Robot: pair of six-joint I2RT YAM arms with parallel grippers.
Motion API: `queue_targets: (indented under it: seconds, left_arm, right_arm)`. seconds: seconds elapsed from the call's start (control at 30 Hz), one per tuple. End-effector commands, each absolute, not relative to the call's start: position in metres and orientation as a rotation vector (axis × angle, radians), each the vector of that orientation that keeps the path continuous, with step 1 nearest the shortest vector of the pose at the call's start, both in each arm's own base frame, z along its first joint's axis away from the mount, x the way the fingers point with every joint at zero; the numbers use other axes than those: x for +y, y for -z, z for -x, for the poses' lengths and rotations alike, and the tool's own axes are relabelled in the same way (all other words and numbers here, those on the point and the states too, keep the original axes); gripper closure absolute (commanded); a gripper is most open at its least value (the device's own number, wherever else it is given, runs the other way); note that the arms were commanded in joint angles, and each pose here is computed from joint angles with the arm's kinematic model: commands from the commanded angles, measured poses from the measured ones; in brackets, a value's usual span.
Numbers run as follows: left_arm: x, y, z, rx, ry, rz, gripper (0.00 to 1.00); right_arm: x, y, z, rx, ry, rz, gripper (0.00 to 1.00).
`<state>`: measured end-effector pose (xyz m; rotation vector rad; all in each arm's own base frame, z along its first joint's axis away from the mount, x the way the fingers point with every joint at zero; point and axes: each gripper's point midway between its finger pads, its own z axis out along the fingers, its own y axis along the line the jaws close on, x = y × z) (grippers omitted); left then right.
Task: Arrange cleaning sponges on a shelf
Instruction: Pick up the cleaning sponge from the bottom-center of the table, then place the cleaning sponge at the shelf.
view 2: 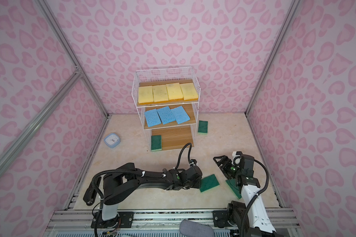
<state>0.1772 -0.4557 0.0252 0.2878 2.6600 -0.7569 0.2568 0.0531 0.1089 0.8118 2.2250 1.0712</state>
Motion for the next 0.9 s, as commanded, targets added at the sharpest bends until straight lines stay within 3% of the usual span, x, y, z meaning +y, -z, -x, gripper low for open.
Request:
queue_targets:
  seconds: [0.0,0.23,0.4,0.87]
  left_arm:
    - [-0.445,-0.031,-0.179,2.659,0.732,-0.298,0.96]
    - [-0.395,-0.07,-0.203,2.593,0.754,-0.284,0.96]
    - [-0.344,-0.096,-0.212,2.554,0.803,-0.298,0.96]
    - [-0.231,-0.148,-0.209,2.456,0.89,-0.233,0.96]
  right_arm:
    - [0.056,-0.106,-0.254,2.23,-1.079,-0.793,0.15]
    - [0.078,-0.111,-0.255,2.244,-1.102,-0.71,0.17]
    - [0.112,-0.125,-0.263,2.241,-1.167,-0.565,0.28]
    - [0.268,-0.194,-0.297,2.287,-1.518,0.065,0.41]
